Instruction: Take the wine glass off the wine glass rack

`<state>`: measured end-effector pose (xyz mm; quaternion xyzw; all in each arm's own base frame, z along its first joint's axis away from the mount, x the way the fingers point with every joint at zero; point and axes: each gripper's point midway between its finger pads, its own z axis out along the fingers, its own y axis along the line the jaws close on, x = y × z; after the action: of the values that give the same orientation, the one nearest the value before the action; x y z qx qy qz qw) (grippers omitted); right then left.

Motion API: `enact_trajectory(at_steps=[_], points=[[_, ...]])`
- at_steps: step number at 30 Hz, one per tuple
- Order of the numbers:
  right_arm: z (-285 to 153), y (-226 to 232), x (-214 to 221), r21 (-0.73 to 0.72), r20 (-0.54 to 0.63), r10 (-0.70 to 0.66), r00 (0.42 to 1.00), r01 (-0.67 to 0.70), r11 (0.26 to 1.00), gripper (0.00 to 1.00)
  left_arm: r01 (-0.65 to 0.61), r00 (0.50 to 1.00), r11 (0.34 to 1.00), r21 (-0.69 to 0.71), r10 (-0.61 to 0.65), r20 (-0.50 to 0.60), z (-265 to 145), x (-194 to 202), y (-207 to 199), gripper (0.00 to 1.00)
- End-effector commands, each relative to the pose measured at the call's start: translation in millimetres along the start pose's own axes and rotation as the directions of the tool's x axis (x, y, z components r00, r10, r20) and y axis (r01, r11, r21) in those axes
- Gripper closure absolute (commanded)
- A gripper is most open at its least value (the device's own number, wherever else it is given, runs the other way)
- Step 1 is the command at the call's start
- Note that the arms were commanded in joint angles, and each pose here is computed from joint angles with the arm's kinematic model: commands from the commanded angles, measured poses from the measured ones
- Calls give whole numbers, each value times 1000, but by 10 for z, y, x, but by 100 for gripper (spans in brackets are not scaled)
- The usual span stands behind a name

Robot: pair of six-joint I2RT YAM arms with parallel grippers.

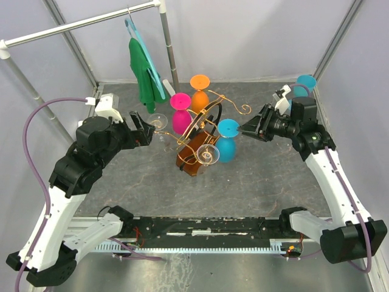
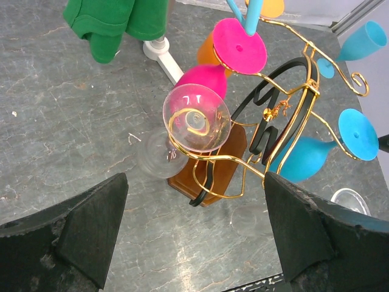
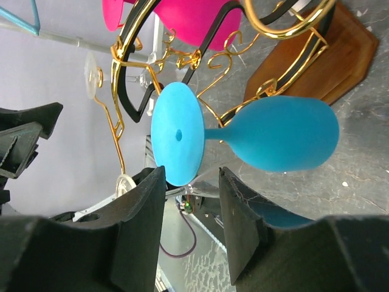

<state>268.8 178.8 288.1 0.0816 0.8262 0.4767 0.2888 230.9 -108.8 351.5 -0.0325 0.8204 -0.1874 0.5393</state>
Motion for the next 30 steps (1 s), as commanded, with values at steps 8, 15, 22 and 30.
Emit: enact_trajectory(at_steps=[8, 15, 22, 30], points=[[122, 213, -40, -89, 3, -50, 999, 50, 995, 58, 24, 999, 999, 24, -24, 22, -32, -70, -57, 1], [173, 201, -17, -86, -12, -58, 998, 57, 995, 59, 19, 1000, 1000, 20, -20, 22, -26, -71, -48, 1], [191, 246, -27, -104, -13, -68, 998, 67, 992, 81, 20, 999, 1000, 16, -20, 27, -31, -81, -40, 1], [249, 293, -34, -145, -21, -72, 997, 68, 987, 87, 23, 999, 1000, 21, -23, 35, -58, -102, -47, 1]])
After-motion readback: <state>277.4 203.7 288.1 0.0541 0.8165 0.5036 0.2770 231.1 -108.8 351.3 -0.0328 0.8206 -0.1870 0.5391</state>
